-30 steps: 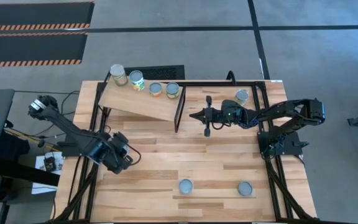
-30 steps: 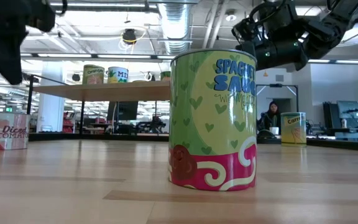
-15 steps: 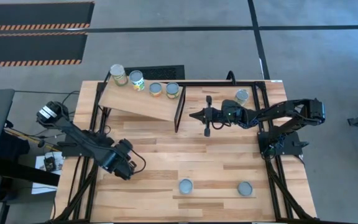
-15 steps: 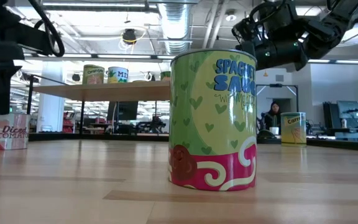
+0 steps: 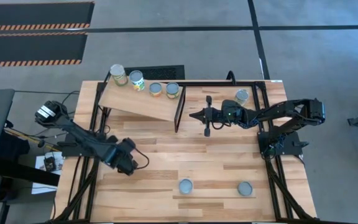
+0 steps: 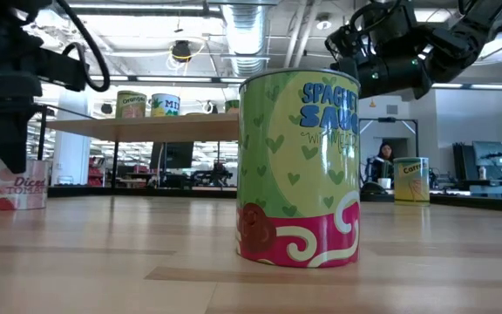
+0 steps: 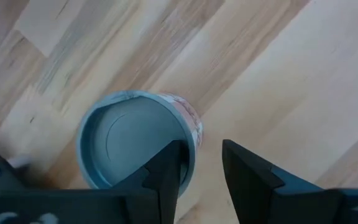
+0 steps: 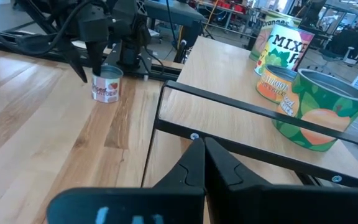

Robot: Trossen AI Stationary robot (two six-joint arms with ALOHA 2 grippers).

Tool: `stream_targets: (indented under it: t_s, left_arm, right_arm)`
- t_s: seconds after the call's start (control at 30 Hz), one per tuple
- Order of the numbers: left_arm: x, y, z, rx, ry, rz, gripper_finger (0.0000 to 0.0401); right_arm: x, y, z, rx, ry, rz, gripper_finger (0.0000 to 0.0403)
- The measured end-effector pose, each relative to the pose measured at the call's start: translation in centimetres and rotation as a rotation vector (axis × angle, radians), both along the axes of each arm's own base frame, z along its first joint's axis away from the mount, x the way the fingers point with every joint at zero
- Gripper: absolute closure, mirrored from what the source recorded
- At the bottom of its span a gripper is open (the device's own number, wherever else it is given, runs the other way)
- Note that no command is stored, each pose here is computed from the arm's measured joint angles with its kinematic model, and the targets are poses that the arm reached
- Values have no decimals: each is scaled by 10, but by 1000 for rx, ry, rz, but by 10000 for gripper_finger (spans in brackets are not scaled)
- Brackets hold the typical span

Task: Pick and place cans onto a shelf
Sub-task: Put the canned diced tomatoes on the shelf

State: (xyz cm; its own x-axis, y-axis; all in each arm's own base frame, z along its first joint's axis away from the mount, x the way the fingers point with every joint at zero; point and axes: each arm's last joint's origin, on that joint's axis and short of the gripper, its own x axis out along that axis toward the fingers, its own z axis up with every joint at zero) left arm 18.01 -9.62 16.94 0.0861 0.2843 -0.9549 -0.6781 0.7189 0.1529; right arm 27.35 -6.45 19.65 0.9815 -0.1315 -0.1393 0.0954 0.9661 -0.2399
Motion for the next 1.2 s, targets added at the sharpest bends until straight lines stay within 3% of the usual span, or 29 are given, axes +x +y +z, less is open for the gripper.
stream_targets:
  t_s: [0.17,0.47,0.7,0.97,1.2]
  left_arm:
    - [3,3,0,0,9,-34,300]
    - [4,4,1,-6,3,-56,393]
    - [6,2,14,-63,-56,-96,397]
    - [20,14,73,-90,-247,-221,398]
    - [39,57,148,91,-430,-335,397]
  right_arm:
    - [0,0,0,-1,0,0,390]
    - [0,0,0,-1,0,0,390]
    - [0,0,0,-1,0,0,390]
    - [0,0,0,0,0,0,390]
    - [0,0,0,4,-1,-1,390]
